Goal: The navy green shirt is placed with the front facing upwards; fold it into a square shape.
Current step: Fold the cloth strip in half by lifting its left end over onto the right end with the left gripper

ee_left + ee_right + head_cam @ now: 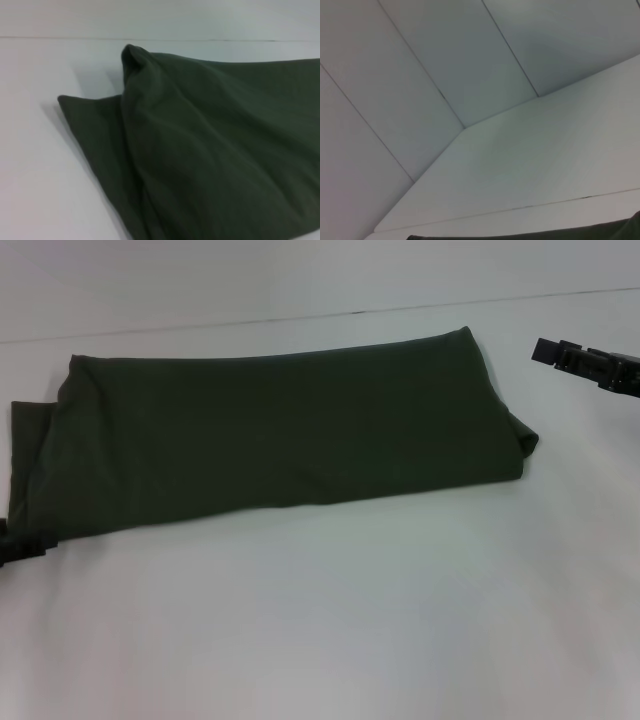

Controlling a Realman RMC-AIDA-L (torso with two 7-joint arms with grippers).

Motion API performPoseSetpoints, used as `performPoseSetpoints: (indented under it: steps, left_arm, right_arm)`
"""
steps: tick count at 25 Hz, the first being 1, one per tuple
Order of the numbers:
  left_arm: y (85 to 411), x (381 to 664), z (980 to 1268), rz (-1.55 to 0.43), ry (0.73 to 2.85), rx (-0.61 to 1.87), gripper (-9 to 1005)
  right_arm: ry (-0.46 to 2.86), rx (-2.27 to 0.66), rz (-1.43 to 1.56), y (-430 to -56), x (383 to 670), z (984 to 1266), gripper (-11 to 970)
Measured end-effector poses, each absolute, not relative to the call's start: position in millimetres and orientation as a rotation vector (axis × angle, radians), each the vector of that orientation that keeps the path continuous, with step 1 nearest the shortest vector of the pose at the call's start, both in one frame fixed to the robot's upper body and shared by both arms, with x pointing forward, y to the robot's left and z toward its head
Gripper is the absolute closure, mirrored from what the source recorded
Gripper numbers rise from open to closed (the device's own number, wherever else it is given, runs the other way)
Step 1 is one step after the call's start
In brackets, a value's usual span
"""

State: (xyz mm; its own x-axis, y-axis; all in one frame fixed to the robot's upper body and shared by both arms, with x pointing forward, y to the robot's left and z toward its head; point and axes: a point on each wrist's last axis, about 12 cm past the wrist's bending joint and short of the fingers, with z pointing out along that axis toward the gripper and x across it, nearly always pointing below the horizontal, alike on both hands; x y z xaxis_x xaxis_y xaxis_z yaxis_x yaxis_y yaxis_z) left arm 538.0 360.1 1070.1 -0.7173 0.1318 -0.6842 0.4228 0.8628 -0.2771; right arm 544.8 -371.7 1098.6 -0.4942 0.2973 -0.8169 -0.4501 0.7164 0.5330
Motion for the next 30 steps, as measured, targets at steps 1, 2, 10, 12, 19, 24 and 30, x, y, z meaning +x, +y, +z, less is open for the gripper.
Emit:
performPoseSetpoints:
  steps: [1,2,10,12,19,24,30]
  left_arm:
    - [360.5,539.6,1069.5,-0.544,2.346,0.395,136]
    - [361.0,541.2,1069.3,-0.535,2.347,0.392,136]
    - [363.1,545.0,1067.5,-0.494,2.352,0.379,136]
    - [362.1,545.0,1066.9,-0.498,2.359,0.388,136]
    - [355.5,546.1,1065.7,-0.533,2.372,0.415,136]
    - [353.2,548.2,1067.1,-0.545,2.37,0.431,137]
    - [352.2,550.7,1068.5,-0.544,2.367,0.44,137]
  right_arm:
    - [1.885,-0.118,0.903,-371.8,544.8,1098.7,305]
    - [1.885,-0.118,0.904,-372.0,544.7,1098.8,305]
    - [1.883,-0.113,0.916,-374.3,541.4,1099.1,305]
    - [1.879,-0.109,0.917,-375.3,540.8,1099.3,305]
    - [1.874,-0.105,0.912,-377.1,541.6,1101.0,306]
    - [1.873,-0.106,0.912,-377.1,541.9,1101.2,306]
    - [1.873,-0.105,0.909,-378.3,541.8,1101.7,306]
